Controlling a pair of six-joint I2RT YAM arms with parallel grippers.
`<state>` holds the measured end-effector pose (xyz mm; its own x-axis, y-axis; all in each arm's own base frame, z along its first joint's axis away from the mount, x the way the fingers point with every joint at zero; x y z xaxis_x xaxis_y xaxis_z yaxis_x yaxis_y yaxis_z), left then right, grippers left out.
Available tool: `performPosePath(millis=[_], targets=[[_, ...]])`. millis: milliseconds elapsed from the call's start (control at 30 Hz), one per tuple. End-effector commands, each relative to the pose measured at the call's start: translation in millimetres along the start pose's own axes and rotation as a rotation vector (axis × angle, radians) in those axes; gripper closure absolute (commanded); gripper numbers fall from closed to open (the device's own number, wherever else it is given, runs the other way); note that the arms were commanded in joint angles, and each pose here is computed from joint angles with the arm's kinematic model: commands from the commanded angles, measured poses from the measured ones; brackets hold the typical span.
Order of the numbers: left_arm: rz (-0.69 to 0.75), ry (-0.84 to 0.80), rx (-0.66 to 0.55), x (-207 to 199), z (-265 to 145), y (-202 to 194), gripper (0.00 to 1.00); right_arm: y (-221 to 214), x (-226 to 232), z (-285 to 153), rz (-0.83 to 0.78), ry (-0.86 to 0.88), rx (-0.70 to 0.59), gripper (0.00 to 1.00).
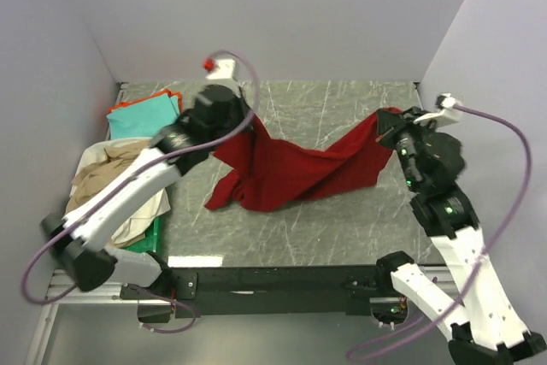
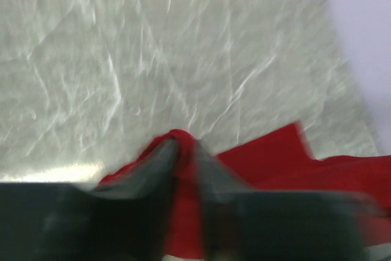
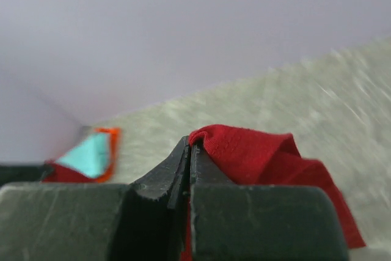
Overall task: Fold and stack the t-shirts
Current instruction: Flatten the tshirt out
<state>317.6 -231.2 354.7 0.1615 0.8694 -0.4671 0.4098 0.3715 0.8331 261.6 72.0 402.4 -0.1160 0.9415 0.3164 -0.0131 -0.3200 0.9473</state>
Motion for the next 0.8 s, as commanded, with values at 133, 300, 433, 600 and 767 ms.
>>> performPosePath(millis=[133,300,433,600,767], targets=[[0.102,0.309,0.293,81,66,-140,0.34,-134,-102,24,-0.001,-0.436,0.277,1.0],[0.137,0.412,0.329,115,81,-165,0.29,-163,-131,26,0.011,-0.479,0.337,1.0],[0.104,0.379,0.341,115,83,-174,0.35,-171,-138,28,0.004,-0.482,0.364,1.0],[0.006,0.291,0.296,100,77,-166,0.39,-180,-140,30,0.001,-0.473,0.381,1.0],[-0.047,0.155,0.293,76,62,-163,0.39,-184,-139,33,0.006,-0.452,0.396,1.0]])
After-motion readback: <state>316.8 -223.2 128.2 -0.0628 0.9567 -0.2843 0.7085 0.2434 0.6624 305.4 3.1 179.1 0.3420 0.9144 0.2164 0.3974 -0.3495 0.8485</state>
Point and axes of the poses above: each gripper's point midway between its finger pads, its own z axis out along the fingers, its own x axis along the line the jaws close on, y = z × x, the point moved 2 cm from there along -z, back along the fingers, and after that the axes turned 9 degrees about -z, right-handed, at the moved point
